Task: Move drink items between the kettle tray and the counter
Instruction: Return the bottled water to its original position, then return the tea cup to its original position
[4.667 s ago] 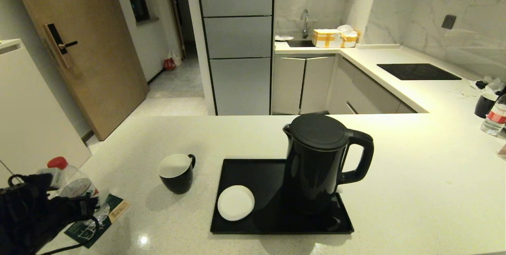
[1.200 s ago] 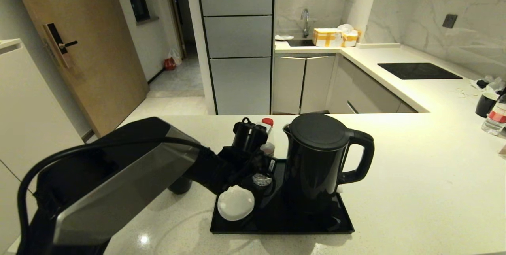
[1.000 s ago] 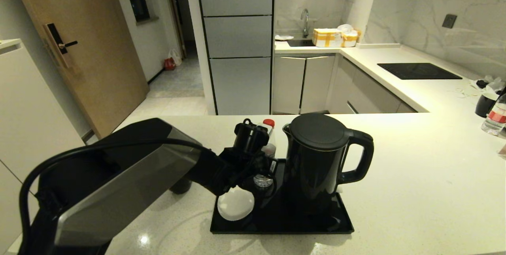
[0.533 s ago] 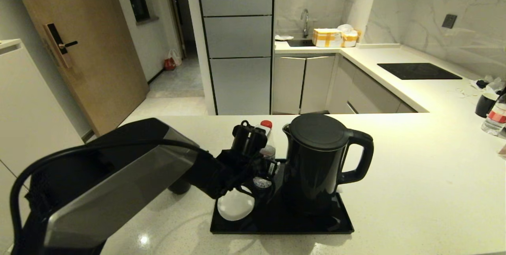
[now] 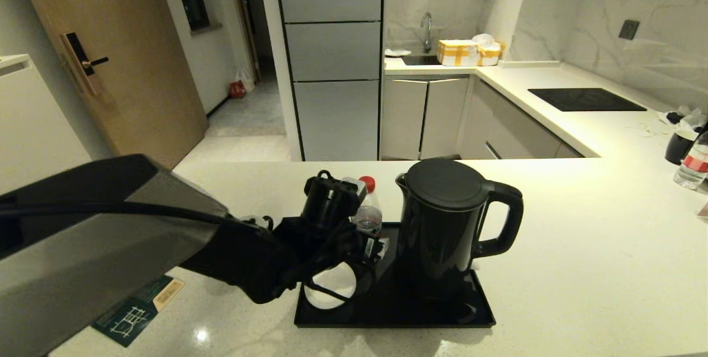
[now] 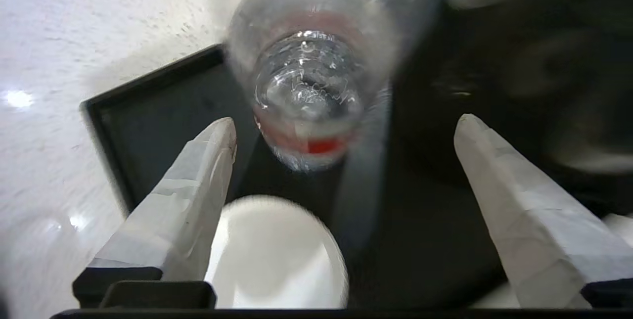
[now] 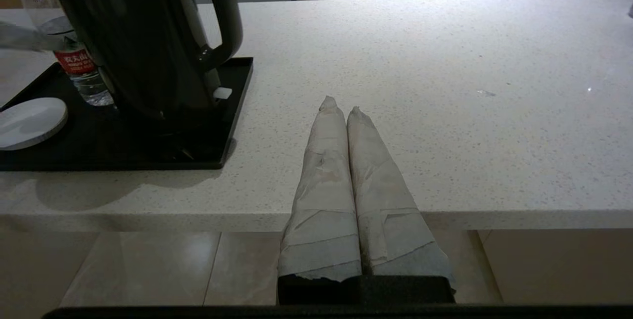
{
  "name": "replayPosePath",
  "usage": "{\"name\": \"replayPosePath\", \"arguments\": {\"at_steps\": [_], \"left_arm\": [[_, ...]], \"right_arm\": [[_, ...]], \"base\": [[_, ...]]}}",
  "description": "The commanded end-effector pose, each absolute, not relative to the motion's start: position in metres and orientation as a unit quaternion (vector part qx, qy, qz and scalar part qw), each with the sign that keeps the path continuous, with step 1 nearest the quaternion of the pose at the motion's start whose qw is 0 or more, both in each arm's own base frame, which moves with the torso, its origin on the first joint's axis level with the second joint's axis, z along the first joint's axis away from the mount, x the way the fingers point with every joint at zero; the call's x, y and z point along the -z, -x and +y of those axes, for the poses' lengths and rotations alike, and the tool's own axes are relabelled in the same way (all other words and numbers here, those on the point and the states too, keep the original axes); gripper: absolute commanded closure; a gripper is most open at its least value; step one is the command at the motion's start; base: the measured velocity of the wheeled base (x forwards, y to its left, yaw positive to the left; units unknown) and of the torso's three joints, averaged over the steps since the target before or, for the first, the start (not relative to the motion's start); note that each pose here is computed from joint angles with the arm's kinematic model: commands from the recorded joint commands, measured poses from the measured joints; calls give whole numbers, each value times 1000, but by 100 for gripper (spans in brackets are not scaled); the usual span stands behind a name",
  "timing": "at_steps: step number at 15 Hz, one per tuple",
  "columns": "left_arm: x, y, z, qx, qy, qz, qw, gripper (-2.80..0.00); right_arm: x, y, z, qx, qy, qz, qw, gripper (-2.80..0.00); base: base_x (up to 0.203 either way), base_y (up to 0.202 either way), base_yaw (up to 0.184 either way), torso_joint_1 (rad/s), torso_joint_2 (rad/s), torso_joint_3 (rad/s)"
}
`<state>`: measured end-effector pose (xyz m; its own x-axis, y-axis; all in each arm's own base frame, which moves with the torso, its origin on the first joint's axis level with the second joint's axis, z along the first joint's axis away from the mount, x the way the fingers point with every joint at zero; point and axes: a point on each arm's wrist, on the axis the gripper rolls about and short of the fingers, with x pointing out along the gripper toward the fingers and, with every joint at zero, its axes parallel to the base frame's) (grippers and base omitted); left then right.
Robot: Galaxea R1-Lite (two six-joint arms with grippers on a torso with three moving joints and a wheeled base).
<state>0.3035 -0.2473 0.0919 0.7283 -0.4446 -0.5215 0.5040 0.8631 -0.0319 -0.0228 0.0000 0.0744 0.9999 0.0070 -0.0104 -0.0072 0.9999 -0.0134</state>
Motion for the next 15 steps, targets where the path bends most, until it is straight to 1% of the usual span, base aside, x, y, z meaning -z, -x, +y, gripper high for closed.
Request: {"name": "replayPosePath", "arguments": {"at_steps": [1,4,5,7,9,10,12,14,15], "left_arm": [[-136,-278,-232,264,-34,225,937,-280],[-184,-239,-205,263,-16,185,947,-280],[-193,-227,-196,258,-14,181,949,0],[-216,-201,-170,219,3,167,961,0],[-229,-175,-134,143,14,175,974,0],[-225,-165,-119,111,12,190,975,0],[-214,-139,-94,81,2,221,972,0],[-193,-115,-69,47,-3,292,955,0],[-184,-105,-61,48,3,315,948,0]], "right_arm": [[-74,23,0,-4,7,7,1000,0],[-74,23,0,-4,7,7,1000,0],[-74,23,0,-4,7,7,1000,0],[-74,23,0,-4,7,7,1000,0],[-74,23,0,-4,7,7,1000,0],[-74,23,0,-4,7,6,1000,0],[-74,23,0,-4,7,7,1000,0],[-74,23,0,-4,7,6,1000,0],[-74,23,0,-4,7,7,1000,0]], "base": [[0,0,0,0,0,0],[0,0,0,0,0,0],[0,0,0,0,0,0],[0,0,0,0,0,0],[0,0,0,0,0,0],[0,0,0,0,0,0],[0,0,0,0,0,0],[0,0,0,0,0,0],[0,0,0,0,0,0]]}}
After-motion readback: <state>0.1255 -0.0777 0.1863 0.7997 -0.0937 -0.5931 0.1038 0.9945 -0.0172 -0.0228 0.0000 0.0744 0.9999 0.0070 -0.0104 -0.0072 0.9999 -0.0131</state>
